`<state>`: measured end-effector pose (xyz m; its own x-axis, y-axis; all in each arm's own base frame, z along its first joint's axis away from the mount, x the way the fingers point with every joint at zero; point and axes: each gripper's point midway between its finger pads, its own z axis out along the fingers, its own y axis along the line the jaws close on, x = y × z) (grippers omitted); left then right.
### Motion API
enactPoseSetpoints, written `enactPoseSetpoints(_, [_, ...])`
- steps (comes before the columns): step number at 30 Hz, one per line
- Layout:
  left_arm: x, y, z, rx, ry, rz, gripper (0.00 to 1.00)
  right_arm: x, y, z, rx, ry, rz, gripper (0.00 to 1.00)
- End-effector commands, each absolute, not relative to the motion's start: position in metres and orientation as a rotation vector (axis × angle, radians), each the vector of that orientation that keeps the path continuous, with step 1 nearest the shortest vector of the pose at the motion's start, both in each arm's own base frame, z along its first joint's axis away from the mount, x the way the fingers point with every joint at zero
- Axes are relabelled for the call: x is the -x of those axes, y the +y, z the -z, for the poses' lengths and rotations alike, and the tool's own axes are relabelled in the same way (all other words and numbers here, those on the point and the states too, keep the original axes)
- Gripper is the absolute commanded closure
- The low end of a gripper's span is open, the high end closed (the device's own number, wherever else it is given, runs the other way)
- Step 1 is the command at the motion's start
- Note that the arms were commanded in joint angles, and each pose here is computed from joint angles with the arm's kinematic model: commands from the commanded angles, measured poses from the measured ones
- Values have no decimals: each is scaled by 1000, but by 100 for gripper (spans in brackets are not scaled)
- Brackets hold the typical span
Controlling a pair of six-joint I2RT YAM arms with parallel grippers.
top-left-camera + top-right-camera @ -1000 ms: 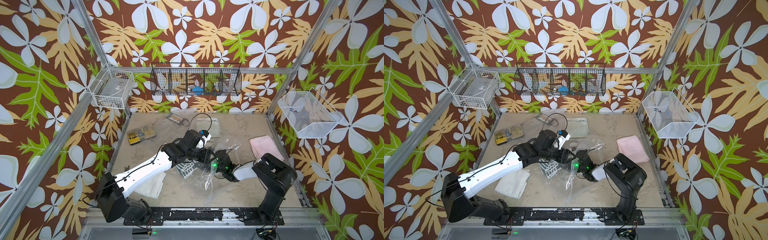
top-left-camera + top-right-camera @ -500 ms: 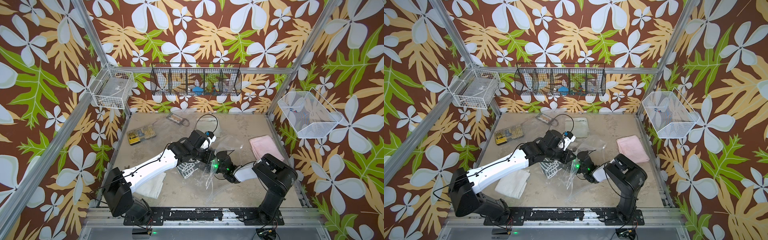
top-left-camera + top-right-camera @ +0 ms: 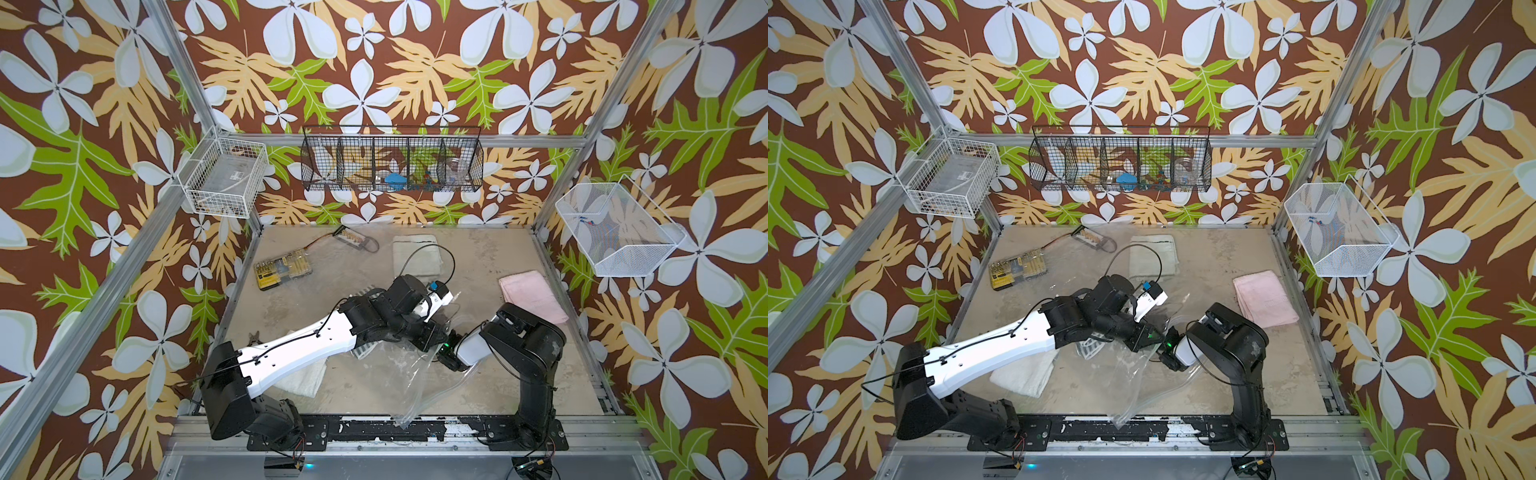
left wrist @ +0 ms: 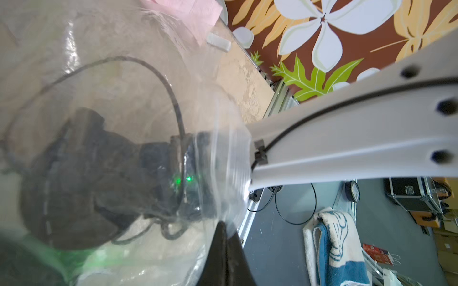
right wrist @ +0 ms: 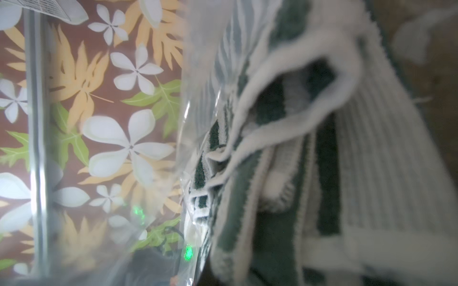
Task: Place the folded towel into the vacuum bag
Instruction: Place the towel in the vacuum bag.
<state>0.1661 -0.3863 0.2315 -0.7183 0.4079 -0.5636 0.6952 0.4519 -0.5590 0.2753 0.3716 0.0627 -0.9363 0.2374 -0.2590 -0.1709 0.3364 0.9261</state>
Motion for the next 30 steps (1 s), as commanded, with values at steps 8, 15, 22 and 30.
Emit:
enactPoseSetpoints(8, [-160, -396, -231, -1011, 2324, 1207, 100, -303, 407, -53, 85, 2227, -1588, 100])
enactPoseSetpoints(15, [-158, -397, -230, -1024, 2316, 1224, 100, -313, 416, -37, 93, 2297, -1532, 98])
enactPoseSetpoints(22, [-169, -376, -250, -938, 2267, 1159, 53, -292, 398, -42, 103, 2376, -1501, 65])
enactPoseSetpoints(30, [-201, -352, -287, -811, 2179, 1143, 51, -262, 348, -37, 67, 2585, -1227, 46])
